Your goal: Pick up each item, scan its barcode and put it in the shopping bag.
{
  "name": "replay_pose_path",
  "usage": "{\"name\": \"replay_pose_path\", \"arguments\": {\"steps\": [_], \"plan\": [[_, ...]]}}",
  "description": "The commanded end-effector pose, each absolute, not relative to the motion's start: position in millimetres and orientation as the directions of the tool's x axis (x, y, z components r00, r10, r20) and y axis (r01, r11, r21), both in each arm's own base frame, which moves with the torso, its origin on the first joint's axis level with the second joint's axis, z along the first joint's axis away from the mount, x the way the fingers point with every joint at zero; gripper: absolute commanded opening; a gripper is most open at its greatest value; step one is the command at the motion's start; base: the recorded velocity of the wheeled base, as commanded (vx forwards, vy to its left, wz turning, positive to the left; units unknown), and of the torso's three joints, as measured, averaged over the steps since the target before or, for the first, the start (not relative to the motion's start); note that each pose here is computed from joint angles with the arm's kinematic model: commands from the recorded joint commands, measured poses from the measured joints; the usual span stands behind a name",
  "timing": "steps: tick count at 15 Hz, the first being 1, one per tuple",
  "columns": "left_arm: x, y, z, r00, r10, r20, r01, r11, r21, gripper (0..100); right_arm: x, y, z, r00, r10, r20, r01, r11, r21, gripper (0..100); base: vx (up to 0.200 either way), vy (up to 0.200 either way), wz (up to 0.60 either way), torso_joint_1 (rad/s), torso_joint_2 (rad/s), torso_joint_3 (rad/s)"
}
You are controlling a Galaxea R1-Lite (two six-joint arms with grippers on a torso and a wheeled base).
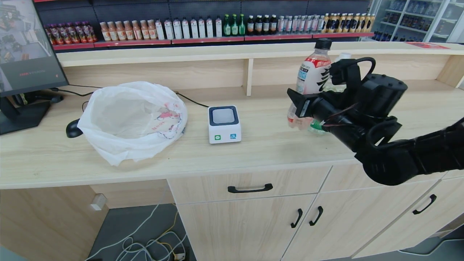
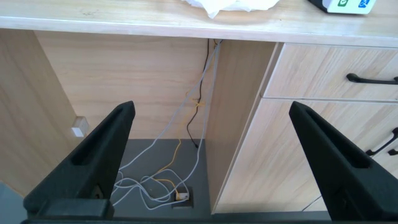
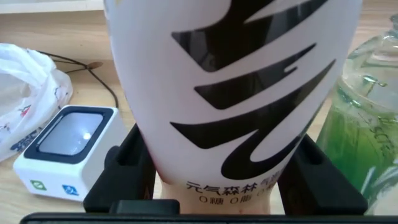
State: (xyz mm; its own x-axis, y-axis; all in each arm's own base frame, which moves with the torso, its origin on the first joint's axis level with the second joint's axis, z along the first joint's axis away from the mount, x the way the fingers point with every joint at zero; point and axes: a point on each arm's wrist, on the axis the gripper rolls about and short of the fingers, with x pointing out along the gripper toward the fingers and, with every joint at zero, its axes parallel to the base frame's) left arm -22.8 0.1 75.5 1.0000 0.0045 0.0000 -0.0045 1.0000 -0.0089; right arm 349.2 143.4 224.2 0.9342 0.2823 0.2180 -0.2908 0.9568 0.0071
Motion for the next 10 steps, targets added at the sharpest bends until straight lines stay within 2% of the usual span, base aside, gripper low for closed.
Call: {"name": "replay_pose_path", "arguments": {"steps": [1,6,10], "plan": [[-22.8,0.1,75.5,1.0,0.006,0.0,-0.006,1.0,-0.009,100,301.7,135.3,240.7,0.927,0.293,0.235,-0.303,0.953,0.006,0,0.0,0.0,0.0,0.0,0.0,0.0],[-22.8,0.0,75.5,1.0,0.005,0.0,-0.005,1.0,-0.009,100,237.1,128.4,219.8,0.935,0.307,0.178,-0.315,0.949,0.018,0,0.0,0.0,0.0,0.0,0.0,0.0],[-22.8,0.1,75.5,1.0,0.006,0.0,-0.006,1.0,-0.009,100,213.4,132.0,202.6,0.922,0.351,0.163,-0.358,0.933,0.017,0,0.0,0.0,0.0,0.0,0.0,0.0]]}}
